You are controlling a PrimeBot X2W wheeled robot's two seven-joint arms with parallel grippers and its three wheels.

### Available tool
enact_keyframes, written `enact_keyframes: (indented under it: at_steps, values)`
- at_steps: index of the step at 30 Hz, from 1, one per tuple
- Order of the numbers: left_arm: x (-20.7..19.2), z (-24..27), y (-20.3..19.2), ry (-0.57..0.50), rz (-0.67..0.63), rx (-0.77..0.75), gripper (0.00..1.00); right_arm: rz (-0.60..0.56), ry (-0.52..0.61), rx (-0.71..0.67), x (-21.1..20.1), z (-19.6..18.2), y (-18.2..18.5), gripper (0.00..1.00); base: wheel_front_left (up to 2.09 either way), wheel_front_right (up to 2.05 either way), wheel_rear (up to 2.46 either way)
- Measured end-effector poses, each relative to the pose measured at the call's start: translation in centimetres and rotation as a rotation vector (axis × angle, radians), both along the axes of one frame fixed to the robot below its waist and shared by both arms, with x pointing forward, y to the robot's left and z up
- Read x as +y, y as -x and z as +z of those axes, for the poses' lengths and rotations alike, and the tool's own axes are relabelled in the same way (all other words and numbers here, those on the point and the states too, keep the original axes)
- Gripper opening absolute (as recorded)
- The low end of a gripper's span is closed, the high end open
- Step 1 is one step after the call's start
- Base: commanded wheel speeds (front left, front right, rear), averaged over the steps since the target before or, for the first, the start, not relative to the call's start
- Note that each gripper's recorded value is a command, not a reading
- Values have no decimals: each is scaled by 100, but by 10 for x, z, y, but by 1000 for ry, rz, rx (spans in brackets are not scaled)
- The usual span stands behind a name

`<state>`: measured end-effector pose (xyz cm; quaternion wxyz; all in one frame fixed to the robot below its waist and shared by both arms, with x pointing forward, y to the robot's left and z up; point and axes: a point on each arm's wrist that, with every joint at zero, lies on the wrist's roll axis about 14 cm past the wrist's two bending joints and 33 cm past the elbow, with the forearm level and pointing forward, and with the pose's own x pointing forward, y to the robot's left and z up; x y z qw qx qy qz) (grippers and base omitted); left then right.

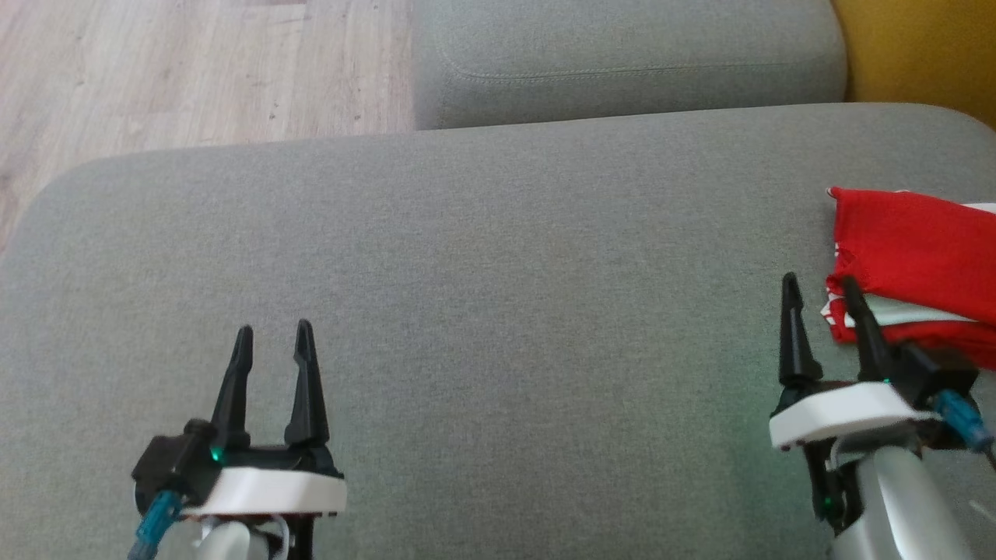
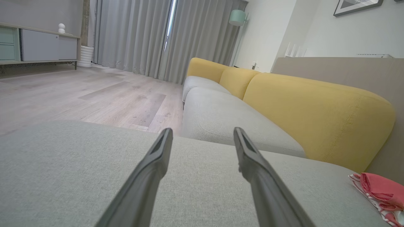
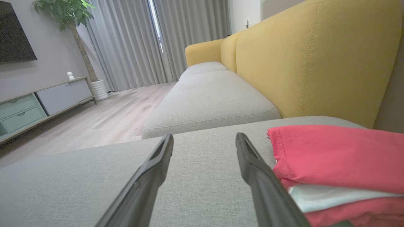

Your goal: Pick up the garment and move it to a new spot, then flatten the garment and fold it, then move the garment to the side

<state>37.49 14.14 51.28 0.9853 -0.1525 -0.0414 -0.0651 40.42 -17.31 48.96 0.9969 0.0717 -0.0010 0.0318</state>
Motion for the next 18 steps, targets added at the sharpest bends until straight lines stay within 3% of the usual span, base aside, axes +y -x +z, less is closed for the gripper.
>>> enact_keyframes:
  at_steps: [18]
  values:
    - [3,-1,4,42,9,3,100,11,-42,-49,5,13,14,100,0,0,0]
